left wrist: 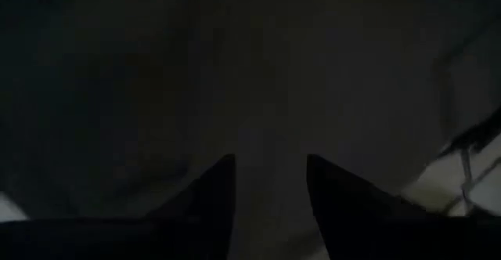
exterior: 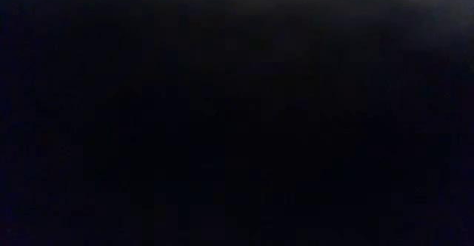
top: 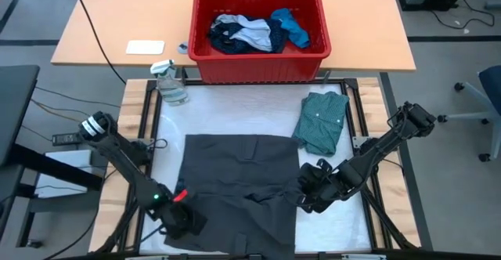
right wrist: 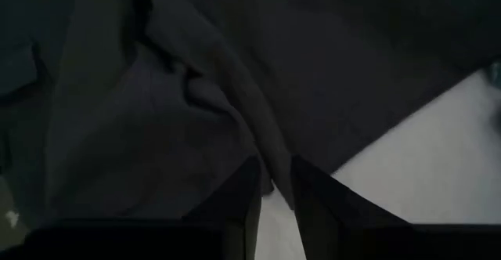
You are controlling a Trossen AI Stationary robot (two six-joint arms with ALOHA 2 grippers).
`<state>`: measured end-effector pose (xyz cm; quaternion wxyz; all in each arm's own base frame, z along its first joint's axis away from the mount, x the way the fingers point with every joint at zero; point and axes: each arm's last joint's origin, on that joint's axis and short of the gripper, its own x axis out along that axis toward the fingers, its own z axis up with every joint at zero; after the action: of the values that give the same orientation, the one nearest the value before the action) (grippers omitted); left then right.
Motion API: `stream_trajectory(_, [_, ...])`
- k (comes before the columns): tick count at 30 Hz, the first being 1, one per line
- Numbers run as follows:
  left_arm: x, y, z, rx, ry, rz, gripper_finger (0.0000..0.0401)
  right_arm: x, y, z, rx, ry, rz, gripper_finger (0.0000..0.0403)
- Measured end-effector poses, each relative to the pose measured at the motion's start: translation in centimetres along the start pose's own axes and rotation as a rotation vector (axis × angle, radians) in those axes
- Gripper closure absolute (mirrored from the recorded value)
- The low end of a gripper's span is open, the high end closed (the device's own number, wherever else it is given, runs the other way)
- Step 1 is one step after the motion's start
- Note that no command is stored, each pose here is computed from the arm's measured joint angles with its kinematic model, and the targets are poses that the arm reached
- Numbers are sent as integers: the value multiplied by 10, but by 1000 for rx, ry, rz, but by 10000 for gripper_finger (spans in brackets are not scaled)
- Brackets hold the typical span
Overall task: Fold laundry
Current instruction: Fold the gray shorts
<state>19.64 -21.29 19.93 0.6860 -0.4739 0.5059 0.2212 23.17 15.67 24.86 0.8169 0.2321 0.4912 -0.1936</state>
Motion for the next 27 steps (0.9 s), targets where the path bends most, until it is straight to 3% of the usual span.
stream_trajectory(4, [-9,-7,29,66,-140,1,239,1,1,6,-37,-94,-7,321])
stream_trajectory(10, [-1,14,96,168,-257,261,239,13,0,15,26,-249,6,322])
stream_trajectory(12, [8,24,115,174,-253,282,239,19,0,17,69,-237,50,322])
stream_trajectory(16, [29,54,141,131,-214,309,239,27,0,15,191,-184,128,323])
stream_trajectory(21, [39,90,159,-13,-167,365,245,35,-7,8,211,-178,96,331])
stream_trajectory(27, [31,100,174,-52,-154,430,267,44,-16,14,271,-182,65,344])
